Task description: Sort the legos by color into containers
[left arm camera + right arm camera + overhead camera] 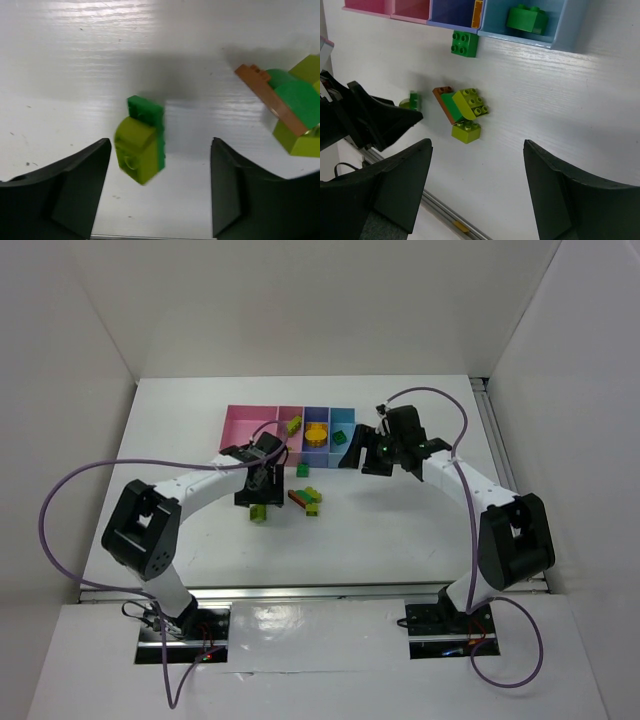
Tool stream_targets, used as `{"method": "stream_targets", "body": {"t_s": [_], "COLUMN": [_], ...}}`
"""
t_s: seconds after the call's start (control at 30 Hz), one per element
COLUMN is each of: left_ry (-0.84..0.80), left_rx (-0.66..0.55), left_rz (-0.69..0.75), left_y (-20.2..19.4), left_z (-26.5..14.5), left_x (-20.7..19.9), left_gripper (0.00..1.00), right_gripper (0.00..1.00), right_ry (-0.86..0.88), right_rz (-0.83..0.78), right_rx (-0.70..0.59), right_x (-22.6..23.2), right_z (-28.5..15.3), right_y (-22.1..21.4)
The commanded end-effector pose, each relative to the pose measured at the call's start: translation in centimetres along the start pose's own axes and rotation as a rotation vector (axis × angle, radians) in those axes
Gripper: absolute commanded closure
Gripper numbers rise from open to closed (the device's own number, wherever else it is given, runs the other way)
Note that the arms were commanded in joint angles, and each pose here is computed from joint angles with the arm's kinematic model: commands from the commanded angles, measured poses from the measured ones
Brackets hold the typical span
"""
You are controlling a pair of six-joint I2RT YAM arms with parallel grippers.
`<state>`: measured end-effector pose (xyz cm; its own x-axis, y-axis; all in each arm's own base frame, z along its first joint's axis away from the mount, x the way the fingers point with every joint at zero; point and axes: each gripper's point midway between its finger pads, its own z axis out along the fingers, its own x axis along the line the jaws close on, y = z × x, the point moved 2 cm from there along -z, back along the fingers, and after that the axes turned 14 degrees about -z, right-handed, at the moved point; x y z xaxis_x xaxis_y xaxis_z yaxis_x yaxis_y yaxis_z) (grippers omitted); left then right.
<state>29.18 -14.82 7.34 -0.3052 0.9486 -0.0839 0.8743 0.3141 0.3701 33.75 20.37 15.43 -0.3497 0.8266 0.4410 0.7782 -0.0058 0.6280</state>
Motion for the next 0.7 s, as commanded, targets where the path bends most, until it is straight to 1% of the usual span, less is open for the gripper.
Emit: {"method": "stream_targets", "body": {"t_s": [0.0,0.03,0.1,0.13,0.2,0.23,0.27,0.33,0.37,0.4,0.43,0.47,0.5,0.53,0.6,0.63,0.67], "left_ry": [-0.023,-0.019,-0.020,-0.014,0.018,0.033,0.073,0.079,0.070,0.048,0.032,0.003,-0.028,-0.080,-0.142,-0.184,-0.261], "left_rx": [-0.016,-0.024,-0.036,-0.028,-0.037,-0.069,-0.058,-0.068,-0.076,-0.078,-0.042,-0.044,-0.031,0.007,0.012,0.007,0.000], "left_rz": [0.027,0.038,0.036,0.047,0.041,0.021,0.018,0.006,-0.009,-0.024,-0.032,-0.067,-0.091,-0.105,-0.152,-0.169,-0.173], "left_y": [0.6,0.5,1.0,0.6,0.7,1.2,0.8,0.6,0.6,0.7,-0.2,0.5,0.4,-0.5,-0.2,-0.4,0.0], "left_z": [-0.5,-0.7,-1.1,-1.2,-1.2,-1.4,-1.5,-1.8,-2.3,-2.3,-1.9,-2.2,-2.1,-1.6,-1.5,-2.0,-2.7], "left_x": [-2.2,-2.4,-2.6,-2.6,-2.0,-1.8,-0.9,-0.4,-0.3,-0.3,0.2,0.8,1.1,1.2,1.9,2.2,1.4], "left_gripper": [0.17,0.14,0.14,0.14,0.14,0.14,0.14,0.14,0.13,0.13,0.14,0.16,0.20,0.21,0.21,0.21,0.21], "right_gripper": [0.19,0.18,0.18,0.18,0.18,0.18,0.18,0.18,0.18,0.18,0.18,0.18,0.18,0.18,0.21,0.21,0.22], "right_ry": [0.002,0.002,0.000,0.002,0.002,0.002,0.011,0.011,0.021,0.021,0.018,0.027,0.027,0.027,0.029,0.039,0.054], "right_rz": [-0.005,-0.005,-0.002,-0.005,-0.005,-0.005,-0.005,-0.005,-0.005,-0.005,-0.001,-0.001,-0.001,-0.001,-0.015,-0.035,-0.068], "right_rx": [-0.019,-0.019,-0.011,-0.019,-0.019,-0.019,-0.017,-0.017,-0.013,-0.013,-0.004,-0.001,-0.001,-0.001,-0.009,-0.003,-0.016], "right_x": [0.3,0.3,0.2,0.3,0.3,0.3,0.5,0.4,0.5,0.5,0.4,0.5,0.5,0.5,0.6,1.1,1.8], "right_z": [-0.6,-0.6,-0.5,-0.8,-0.8,-0.8,-0.8,-0.7,-0.7,-0.7,-0.4,-0.5,-0.5,-0.5,-0.7,-0.6,-0.7], "right_y": [0.0,0.0,-0.3,-0.2,-0.2,-0.2,-0.2,-0.4,-0.4,-0.4,-0.6,-0.7,-0.7,-0.7,-0.5,-0.8,-0.2]}}
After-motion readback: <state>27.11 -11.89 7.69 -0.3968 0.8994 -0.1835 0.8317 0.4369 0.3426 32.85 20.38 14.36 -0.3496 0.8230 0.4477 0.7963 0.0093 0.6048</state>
